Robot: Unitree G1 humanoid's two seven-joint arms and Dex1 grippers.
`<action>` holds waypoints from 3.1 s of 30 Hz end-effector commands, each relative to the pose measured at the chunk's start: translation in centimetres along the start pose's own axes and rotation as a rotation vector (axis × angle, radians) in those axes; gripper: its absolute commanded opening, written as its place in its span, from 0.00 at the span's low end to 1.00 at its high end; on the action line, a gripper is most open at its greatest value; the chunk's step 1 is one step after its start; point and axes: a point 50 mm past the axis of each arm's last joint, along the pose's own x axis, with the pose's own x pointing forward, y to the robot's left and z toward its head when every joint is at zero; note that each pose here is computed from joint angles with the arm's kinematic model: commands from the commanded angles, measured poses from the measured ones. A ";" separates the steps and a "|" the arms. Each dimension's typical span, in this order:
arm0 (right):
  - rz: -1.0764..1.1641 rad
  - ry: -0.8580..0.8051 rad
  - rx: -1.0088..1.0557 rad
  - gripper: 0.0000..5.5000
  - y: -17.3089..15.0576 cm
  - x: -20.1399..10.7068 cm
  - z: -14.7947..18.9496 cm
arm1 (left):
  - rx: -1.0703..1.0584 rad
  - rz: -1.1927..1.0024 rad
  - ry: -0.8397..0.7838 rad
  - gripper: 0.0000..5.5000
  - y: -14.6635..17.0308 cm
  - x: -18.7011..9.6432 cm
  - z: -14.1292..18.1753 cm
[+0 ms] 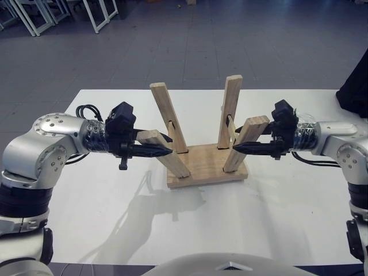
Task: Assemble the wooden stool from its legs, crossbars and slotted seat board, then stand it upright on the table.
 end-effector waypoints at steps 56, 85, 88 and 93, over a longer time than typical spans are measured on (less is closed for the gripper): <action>-0.080 0.340 -0.105 0.59 -0.7 -0.2 -7.0 | -0.086 0.158 0.085 0.51 2.7 2.4 -9.1; 0.442 0.124 0.588 0.32 2.0 0.0 2.9 | -0.782 -0.349 -0.106 0.31 -0.9 0.9 -0.1; 0.556 0.115 0.722 0.32 1.9 -0.9 4.2 | -0.940 -0.459 -0.118 0.31 0.1 0.0 1.3; 0.568 -0.017 0.952 0.32 -0.7 -1.0 5.1 | -1.173 -0.458 -0.298 0.31 3.8 -0.6 2.2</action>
